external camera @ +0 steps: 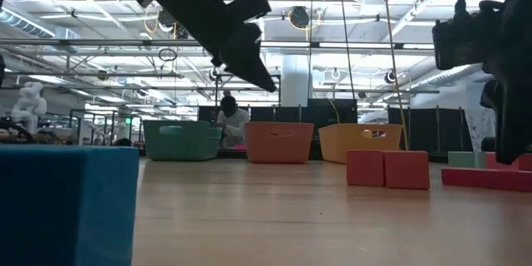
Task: Sort blocks by size
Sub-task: Put the red thin rectangular block into the blue bin
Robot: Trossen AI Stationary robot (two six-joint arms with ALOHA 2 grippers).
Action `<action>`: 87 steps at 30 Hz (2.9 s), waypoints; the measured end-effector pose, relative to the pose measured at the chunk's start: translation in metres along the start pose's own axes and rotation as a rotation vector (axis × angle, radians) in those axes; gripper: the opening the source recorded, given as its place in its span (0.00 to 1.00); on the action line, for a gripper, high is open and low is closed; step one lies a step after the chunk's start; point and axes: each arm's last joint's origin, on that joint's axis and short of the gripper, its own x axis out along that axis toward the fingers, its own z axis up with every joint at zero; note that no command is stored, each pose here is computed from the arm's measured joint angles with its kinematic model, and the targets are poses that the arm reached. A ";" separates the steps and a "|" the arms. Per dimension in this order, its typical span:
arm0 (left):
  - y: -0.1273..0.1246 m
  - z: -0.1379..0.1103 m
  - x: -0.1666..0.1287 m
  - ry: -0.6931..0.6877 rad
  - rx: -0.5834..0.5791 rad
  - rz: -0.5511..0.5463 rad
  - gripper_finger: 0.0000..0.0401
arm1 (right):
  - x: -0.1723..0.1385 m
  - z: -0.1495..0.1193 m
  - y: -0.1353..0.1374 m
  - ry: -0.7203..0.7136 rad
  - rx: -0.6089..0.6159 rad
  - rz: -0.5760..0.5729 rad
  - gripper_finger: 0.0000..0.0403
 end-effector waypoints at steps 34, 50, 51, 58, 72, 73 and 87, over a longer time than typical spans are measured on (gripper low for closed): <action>-0.021 0.004 0.024 -0.165 -0.083 -0.073 0.30 | 0.025 0.000 -0.001 0.001 -0.096 -0.089 0.27; -0.074 0.001 0.011 -0.290 0.540 -0.116 0.30 | 0.004 0.029 0.025 -0.229 -0.313 -0.098 0.27; -0.078 0.000 0.009 -0.298 0.587 -0.119 0.30 | 0.003 0.031 0.027 -0.234 -0.326 -0.095 0.27; -0.089 -0.001 0.002 -0.326 0.703 -0.131 0.30 | -0.004 0.046 0.037 -0.290 -0.383 -0.056 0.29; -0.107 -0.004 -0.010 -0.397 1.088 -0.128 0.33 | -0.010 0.064 0.048 -0.279 -0.478 0.103 0.29; -0.107 -0.004 -0.009 -0.397 1.087 -0.128 0.35 | -0.011 0.065 0.049 -0.287 -0.481 0.115 0.29; -0.113 -0.005 -0.013 -0.428 1.218 -0.140 0.67 | -0.011 0.074 0.050 -0.287 -0.499 0.178 0.29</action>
